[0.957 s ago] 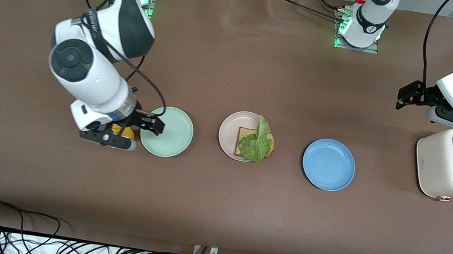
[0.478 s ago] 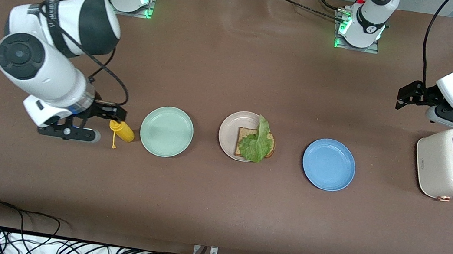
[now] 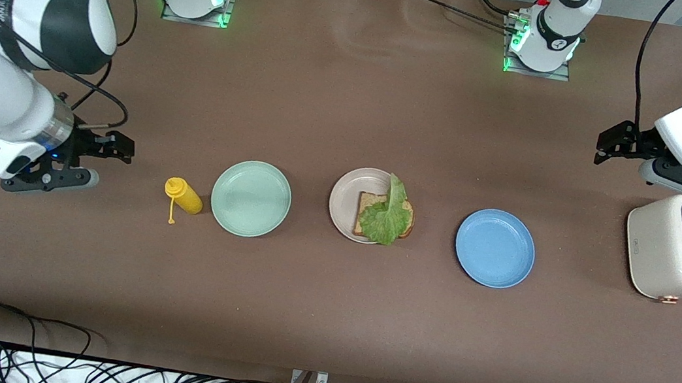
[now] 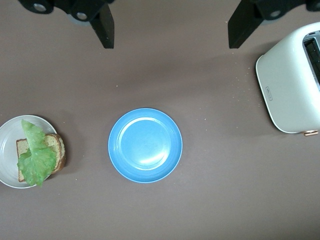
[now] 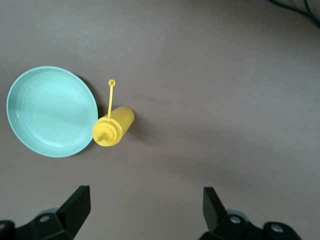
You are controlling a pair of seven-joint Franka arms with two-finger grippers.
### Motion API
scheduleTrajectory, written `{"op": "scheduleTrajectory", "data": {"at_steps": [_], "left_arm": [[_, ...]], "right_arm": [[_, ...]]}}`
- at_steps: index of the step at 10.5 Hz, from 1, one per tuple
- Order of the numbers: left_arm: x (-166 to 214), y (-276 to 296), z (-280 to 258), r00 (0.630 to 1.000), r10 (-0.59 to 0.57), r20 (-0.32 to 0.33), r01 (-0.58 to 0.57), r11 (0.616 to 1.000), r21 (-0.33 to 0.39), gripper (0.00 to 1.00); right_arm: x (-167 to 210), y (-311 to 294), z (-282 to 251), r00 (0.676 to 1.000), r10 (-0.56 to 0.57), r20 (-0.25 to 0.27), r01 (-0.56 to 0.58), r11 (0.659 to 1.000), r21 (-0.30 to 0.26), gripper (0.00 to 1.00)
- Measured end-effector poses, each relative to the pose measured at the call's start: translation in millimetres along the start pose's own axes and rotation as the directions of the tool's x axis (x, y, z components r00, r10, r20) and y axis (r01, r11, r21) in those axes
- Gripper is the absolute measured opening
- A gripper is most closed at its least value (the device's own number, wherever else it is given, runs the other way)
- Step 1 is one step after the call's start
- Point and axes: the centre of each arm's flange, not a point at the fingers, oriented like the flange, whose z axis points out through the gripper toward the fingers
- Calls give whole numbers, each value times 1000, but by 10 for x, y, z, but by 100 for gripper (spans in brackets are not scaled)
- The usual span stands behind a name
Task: Make sandwich on beige plate with both arms
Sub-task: 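Move the right gripper back toward the yellow squeeze bottle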
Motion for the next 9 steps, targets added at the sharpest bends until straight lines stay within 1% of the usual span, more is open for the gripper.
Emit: {"op": "scheduleTrajectory", "data": {"at_steps": [1, 3, 4, 6, 8, 9], "left_arm": [[0, 1, 0, 1000, 0, 0, 0, 1000, 0, 100], [1, 4, 0, 1000, 1, 0, -1, 1000, 0, 100], [1, 5, 0, 1000, 1, 0, -1, 1000, 0, 100], [1, 6, 0, 1000, 1, 0, -1, 1000, 0, 100], [1, 8, 0, 1000, 1, 0, -1, 1000, 0, 100], [1, 10, 0, 1000, 2, 0, -2, 1000, 0, 100]], "right_arm": [[-84, 80, 40, 997, -71, -26, 71, 997, 33, 100], [-236, 306, 191, 979, -186, -87, 195, 975, 109, 100], [-298, 414, 319, 967, -227, -118, 242, 963, 123, 100], [-409, 526, 630, 946, -292, -141, 309, 943, 121, 100], [-440, 537, 725, 921, -354, -162, 375, 919, 125, 100], [-441, 522, 742, 902, -392, -183, 418, 899, 133, 100]]}}
